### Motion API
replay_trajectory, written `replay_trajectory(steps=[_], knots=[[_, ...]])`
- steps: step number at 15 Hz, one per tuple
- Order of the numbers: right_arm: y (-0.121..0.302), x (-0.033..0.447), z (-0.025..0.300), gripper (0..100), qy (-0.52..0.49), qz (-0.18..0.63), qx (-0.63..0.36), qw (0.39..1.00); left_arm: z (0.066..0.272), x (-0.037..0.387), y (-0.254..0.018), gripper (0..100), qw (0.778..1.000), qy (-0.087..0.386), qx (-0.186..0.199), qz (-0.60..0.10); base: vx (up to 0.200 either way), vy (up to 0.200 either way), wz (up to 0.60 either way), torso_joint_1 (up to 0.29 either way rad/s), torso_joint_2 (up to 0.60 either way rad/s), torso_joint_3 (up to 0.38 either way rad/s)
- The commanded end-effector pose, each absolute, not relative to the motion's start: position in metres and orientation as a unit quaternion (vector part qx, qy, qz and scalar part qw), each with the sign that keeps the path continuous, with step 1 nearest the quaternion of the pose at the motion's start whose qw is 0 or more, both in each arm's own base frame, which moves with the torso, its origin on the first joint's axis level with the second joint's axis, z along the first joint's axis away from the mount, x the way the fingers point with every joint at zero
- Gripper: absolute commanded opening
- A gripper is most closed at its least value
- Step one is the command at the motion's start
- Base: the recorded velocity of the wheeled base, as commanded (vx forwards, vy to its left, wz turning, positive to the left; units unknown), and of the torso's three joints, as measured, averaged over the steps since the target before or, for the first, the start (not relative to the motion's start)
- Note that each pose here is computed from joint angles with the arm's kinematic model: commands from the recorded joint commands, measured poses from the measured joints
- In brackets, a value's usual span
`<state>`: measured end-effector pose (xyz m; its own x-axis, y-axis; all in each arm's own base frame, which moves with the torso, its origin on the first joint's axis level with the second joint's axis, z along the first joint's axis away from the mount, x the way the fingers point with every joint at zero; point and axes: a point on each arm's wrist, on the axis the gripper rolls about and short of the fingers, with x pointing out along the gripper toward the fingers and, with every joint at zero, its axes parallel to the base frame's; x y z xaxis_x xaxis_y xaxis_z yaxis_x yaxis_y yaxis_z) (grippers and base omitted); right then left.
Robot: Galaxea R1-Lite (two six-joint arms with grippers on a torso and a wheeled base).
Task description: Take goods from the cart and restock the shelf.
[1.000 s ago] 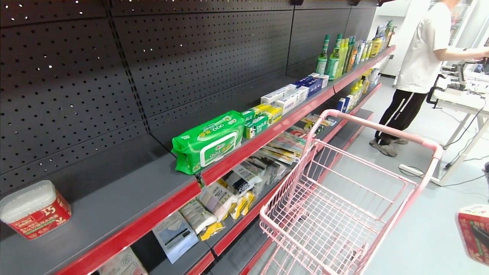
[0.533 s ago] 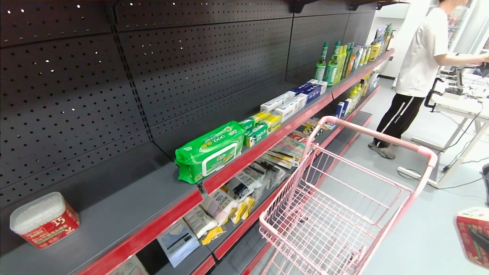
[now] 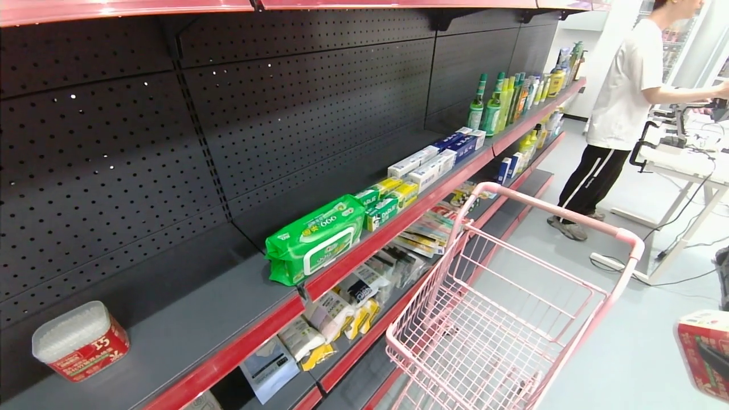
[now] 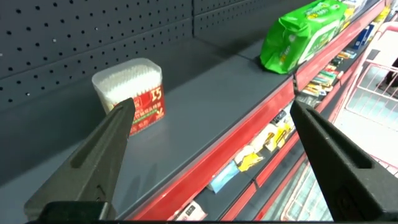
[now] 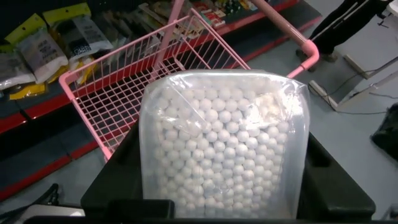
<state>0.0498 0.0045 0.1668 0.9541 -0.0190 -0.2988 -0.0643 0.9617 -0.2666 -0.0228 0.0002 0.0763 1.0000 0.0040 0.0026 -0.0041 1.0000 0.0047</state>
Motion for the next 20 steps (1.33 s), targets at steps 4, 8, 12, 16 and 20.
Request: replay_trajectory(steps=[4,8,12,16,20], knots=[[0.005,0.049,0.163,0,0.155,0.015,-0.146,0.977,0.076,-0.023,0.000,100,1.000,-0.002,0.002,0.002,0.000,0.000,0.00,0.109,-0.24,-0.126],[0.004,0.049,0.163,0,0.157,0.014,-0.153,0.976,0.076,-0.023,0.000,100,1.000,-0.002,0.002,0.002,0.000,0.000,0.15,0.043,-0.10,-0.051],[0.004,0.050,0.162,0,0.159,0.014,-0.153,0.975,0.076,-0.023,0.000,100,1.000,-0.002,0.002,0.002,0.000,0.000,0.60,0.001,0.00,0.005],[0.004,0.048,0.156,0,0.163,0.019,-0.163,0.973,0.076,-0.023,0.000,100,1.000,-0.002,0.002,0.002,0.000,0.000,0.60,0.005,0.00,0.000],[0.004,0.046,0.155,0,0.163,0.019,-0.164,0.973,0.076,-0.023,0.000,100,1.000,-0.002,0.002,0.002,0.000,0.000,0.60,0.000,0.00,-0.002]])
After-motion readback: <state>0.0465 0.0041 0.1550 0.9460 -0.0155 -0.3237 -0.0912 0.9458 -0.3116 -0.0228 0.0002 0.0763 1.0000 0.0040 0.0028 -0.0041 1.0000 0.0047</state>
